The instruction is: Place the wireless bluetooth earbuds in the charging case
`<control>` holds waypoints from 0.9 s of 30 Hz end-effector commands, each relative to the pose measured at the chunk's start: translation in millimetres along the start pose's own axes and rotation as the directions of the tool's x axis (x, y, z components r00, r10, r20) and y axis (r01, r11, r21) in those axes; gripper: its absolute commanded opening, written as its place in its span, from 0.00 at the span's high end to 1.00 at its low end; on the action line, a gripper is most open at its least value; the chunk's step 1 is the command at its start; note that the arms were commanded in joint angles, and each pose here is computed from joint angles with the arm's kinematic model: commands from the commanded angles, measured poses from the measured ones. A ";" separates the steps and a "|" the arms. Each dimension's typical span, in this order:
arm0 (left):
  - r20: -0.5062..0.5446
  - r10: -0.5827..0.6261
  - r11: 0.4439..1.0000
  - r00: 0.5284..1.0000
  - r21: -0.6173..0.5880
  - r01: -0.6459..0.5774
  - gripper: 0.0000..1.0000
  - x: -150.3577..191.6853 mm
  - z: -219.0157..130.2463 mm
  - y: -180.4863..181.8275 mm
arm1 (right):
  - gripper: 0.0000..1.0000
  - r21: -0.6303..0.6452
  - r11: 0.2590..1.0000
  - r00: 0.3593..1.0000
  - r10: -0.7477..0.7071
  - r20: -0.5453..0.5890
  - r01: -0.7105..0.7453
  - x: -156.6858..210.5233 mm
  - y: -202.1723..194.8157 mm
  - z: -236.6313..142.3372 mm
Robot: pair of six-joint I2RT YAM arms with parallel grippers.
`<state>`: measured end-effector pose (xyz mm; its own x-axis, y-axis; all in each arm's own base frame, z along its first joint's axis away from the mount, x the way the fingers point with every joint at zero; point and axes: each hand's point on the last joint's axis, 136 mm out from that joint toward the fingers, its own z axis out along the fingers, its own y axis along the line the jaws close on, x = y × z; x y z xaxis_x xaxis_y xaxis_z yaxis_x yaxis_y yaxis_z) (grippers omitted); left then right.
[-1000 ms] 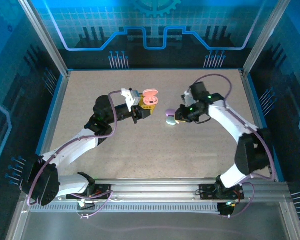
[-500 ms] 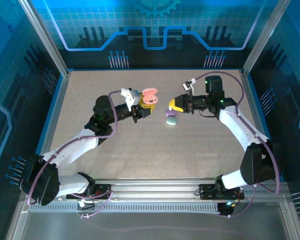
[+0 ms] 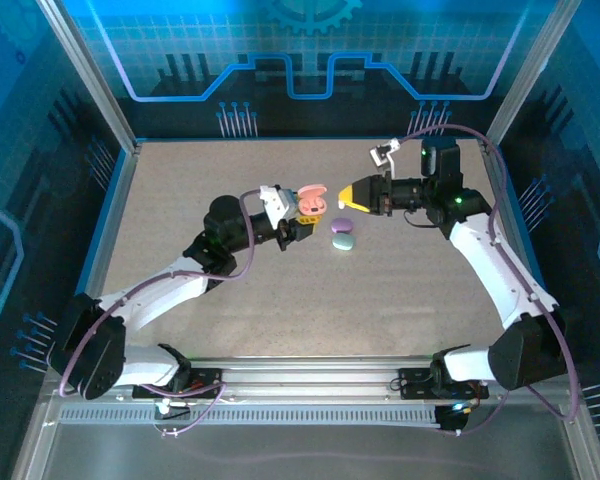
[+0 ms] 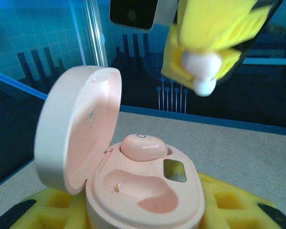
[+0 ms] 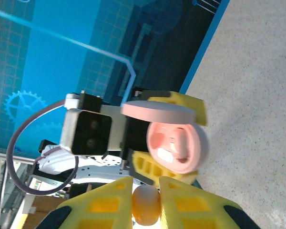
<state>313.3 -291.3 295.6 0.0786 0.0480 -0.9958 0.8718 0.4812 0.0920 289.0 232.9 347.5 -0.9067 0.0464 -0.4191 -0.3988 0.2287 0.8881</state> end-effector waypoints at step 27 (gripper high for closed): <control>0.051 0.055 0.998 0.997 -0.027 -0.054 0.71 -5.0 22.0 -5.2 | 0.81 0.254 0.960 0.993 -0.103 -0.059 0.115 10.4 -5.4 48.8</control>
<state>317.5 -309.2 285.3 0.1105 0.0620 -0.9919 0.8575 0.4987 0.1267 287.0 278.3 323.5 -0.8817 -0.0337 -0.4707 -0.4331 0.4540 0.7787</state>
